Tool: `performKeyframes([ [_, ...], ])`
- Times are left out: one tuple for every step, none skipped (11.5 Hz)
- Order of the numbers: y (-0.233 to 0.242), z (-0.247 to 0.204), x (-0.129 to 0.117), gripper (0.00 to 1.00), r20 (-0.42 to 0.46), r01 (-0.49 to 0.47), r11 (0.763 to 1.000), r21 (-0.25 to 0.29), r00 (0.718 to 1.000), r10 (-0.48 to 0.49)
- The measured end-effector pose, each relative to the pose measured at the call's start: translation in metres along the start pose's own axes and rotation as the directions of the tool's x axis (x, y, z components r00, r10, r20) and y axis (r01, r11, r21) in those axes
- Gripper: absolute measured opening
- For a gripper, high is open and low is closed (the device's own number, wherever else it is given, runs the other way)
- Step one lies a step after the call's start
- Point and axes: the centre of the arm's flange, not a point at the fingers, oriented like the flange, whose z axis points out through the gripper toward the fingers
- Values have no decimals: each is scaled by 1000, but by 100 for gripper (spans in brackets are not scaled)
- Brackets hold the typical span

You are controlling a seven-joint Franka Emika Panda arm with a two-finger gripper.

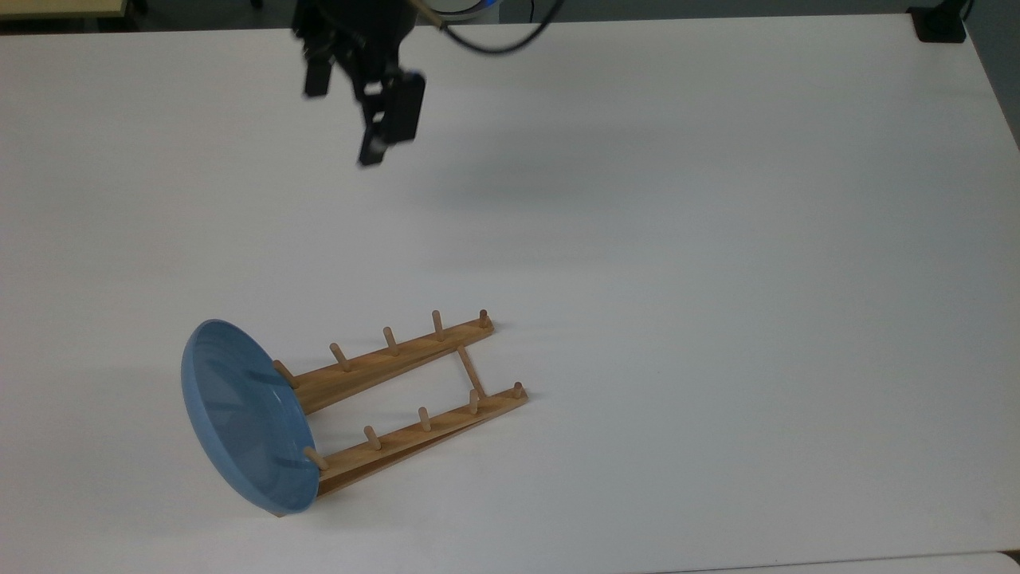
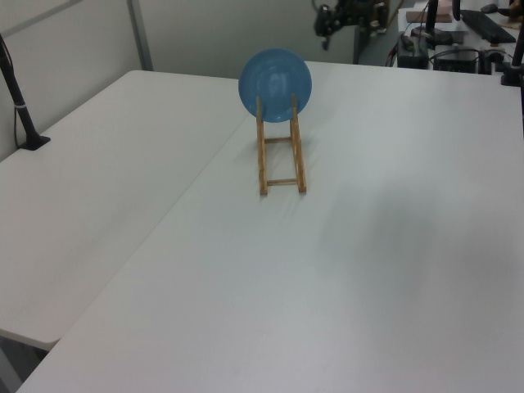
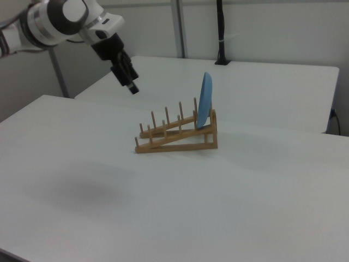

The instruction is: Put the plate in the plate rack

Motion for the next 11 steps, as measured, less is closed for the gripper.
performKeyframes([
  [11,-9,-5,100,92,-11,1000,-4,996,11],
  [22,-15,-4,100,166,-22,1000,1,986,22],
  [38,-21,2,100,238,-11,1000,17,971,7],
  [48,-23,6,100,269,35,999,30,962,-42],
  [55,-24,9,100,289,111,993,48,950,-120],
  [56,-23,9,100,288,169,983,65,941,-181],
  [56,-22,9,100,284,238,967,85,925,-253],
  [56,-22,9,100,276,304,947,106,906,-322],
  [58,-21,13,100,258,402,905,137,868,-424],
  [61,-20,16,100,244,482,861,160,826,-508],
  [64,-18,19,100,228,561,808,183,775,-590],
])
